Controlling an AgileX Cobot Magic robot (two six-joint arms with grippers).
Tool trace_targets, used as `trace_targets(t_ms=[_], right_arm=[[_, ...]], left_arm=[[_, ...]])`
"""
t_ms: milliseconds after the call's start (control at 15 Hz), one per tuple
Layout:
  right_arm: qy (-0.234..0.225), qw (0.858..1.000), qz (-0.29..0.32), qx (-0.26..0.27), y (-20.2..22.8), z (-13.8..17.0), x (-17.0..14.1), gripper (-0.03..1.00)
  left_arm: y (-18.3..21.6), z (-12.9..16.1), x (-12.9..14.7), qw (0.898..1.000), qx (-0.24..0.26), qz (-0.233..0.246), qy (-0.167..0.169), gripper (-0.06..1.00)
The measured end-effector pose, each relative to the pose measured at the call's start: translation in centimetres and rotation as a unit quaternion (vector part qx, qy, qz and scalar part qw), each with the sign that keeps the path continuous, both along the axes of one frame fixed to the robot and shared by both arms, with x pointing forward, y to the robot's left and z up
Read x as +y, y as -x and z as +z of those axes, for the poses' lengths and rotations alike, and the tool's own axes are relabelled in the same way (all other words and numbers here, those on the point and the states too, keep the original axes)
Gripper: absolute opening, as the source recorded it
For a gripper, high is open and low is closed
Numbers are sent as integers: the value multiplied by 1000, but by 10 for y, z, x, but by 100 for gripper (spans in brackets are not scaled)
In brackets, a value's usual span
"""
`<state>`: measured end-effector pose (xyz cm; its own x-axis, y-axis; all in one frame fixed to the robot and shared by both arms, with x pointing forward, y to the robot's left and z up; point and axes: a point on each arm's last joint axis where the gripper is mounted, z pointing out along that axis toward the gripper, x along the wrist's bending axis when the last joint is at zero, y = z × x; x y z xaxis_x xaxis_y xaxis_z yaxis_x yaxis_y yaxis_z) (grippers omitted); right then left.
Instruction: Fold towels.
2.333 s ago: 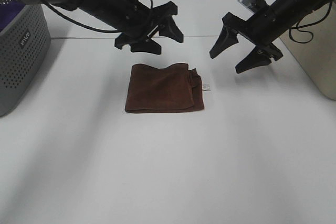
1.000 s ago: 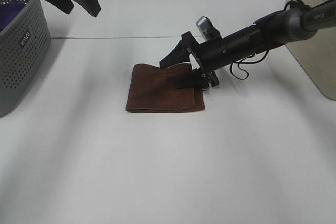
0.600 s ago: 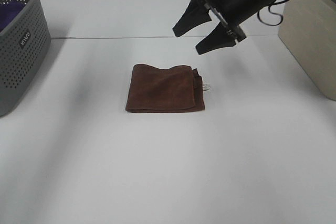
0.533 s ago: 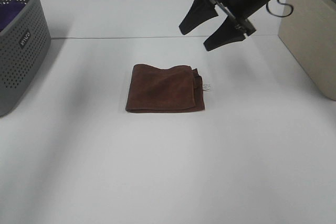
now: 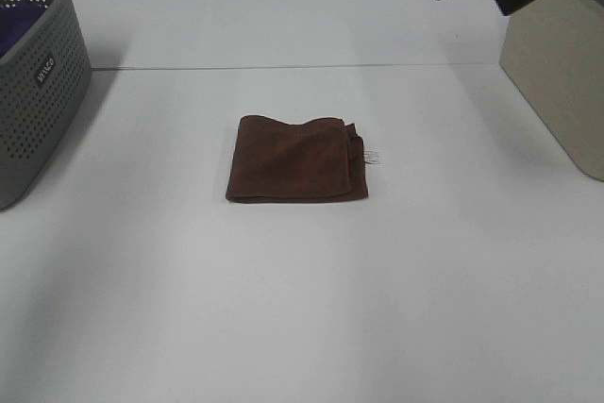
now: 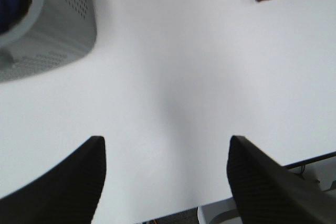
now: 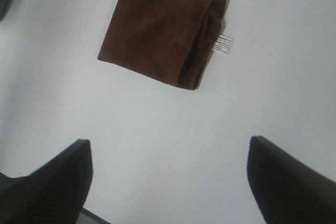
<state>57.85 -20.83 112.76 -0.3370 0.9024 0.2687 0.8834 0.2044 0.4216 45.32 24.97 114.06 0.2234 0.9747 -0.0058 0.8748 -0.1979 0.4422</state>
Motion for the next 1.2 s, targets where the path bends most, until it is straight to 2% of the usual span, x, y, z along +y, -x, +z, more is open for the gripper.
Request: trace_targets(t_ms=[133,333,400,600,733,867,1000,1067,1200], right_arm=[[29,1000,-8,-7,34,7,-12,77],[59,998,-29,4,92,-10,-28,77],[70,997,-34,5,131,-31,-37,77],[91,995,-33,24,175,-63,-48,77],[104,994,-31,32,202,-84,-55,77],[105,994,-33,19,219,-91,-58,77],[103,994,-38,-24,237,-93,-63,77],[98,993,-38,-62,252,-94,-66,77],[91,991,-27,-95,263,-89,-66,77]], left_arm=[[40,-14,10,1000,2,3,1,64],[95,-41,23,1000,-6,3,3,64],[120,-55,29,1000,-17,0,4,64],[155,-77,37,998,-58,-2,13,64],[163,-90,39,995,-100,-6,25,64],[164,-95,39,992,-123,-14,26,64],[164,-96,36,990,-133,-34,29,64],[164,-96,34,988,-136,-60,31,64],[165,-96,33,988,-136,-66,30,64]])
